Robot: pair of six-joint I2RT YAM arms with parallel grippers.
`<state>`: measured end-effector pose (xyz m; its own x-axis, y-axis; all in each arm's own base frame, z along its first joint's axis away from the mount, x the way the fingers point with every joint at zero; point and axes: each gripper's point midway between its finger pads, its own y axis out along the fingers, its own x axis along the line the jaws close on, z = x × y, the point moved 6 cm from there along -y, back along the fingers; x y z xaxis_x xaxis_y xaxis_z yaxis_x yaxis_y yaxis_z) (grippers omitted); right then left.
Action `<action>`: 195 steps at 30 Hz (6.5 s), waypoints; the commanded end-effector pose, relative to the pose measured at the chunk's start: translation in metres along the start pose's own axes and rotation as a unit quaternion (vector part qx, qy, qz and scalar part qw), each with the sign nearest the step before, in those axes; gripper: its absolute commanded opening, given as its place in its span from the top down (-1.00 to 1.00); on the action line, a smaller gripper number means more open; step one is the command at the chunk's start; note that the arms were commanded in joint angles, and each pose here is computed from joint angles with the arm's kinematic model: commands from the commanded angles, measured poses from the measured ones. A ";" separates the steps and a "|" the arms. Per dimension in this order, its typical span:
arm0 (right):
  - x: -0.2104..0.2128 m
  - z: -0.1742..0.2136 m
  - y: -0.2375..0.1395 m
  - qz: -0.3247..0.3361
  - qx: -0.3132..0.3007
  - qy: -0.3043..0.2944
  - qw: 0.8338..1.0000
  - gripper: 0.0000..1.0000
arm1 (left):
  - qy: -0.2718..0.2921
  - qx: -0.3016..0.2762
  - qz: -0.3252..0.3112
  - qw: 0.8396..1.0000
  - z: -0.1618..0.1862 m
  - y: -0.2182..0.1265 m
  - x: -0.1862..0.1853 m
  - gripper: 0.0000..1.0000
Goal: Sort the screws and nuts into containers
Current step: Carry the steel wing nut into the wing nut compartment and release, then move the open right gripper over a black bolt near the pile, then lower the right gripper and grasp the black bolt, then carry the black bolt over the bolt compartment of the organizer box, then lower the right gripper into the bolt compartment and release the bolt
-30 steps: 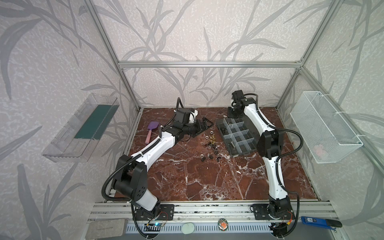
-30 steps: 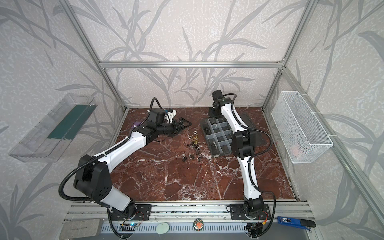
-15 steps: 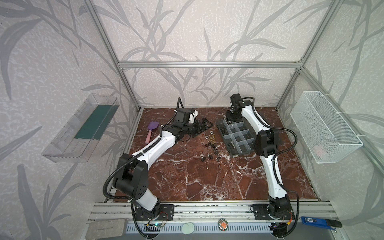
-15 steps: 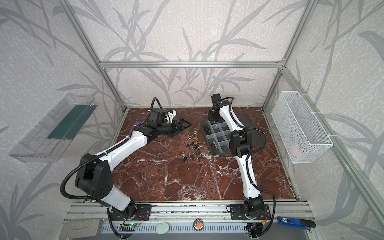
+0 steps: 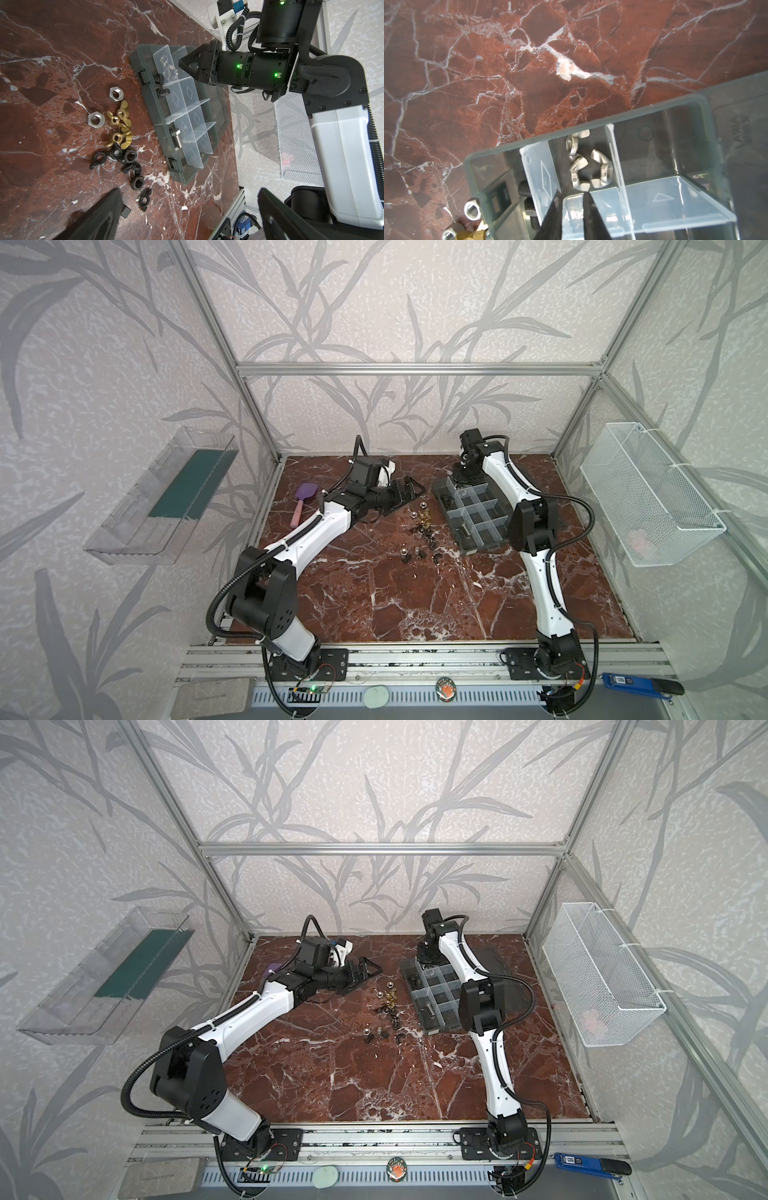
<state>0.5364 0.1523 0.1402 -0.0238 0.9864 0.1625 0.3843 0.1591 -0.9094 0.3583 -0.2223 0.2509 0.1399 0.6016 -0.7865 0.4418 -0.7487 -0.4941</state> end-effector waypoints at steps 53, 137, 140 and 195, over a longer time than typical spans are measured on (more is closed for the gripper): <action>0.154 0.245 -0.066 -0.043 0.041 -0.250 0.966 -0.68 | -0.079 -0.035 -0.019 0.996 0.073 -0.087 0.067 -0.98; 0.131 0.128 -0.085 -0.077 -0.016 -0.163 0.984 0.50 | -0.061 -0.070 -0.011 0.996 0.037 -0.093 0.051 -0.99; 0.113 0.103 -0.089 -0.068 -0.040 -0.144 0.986 0.50 | -0.048 -0.064 -0.009 0.997 0.032 -0.085 0.044 -0.98; 0.045 0.073 -0.066 -0.001 -0.012 -0.106 0.994 0.03 | 0.020 -0.009 -0.002 1.000 0.020 -0.028 0.002 -0.99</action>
<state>0.4517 0.1914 0.1449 -0.2069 0.9750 0.0805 0.3602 0.1524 -0.9203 0.3351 -0.2078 0.2446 0.1417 0.6112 -0.7787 0.4409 -0.7433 -0.5032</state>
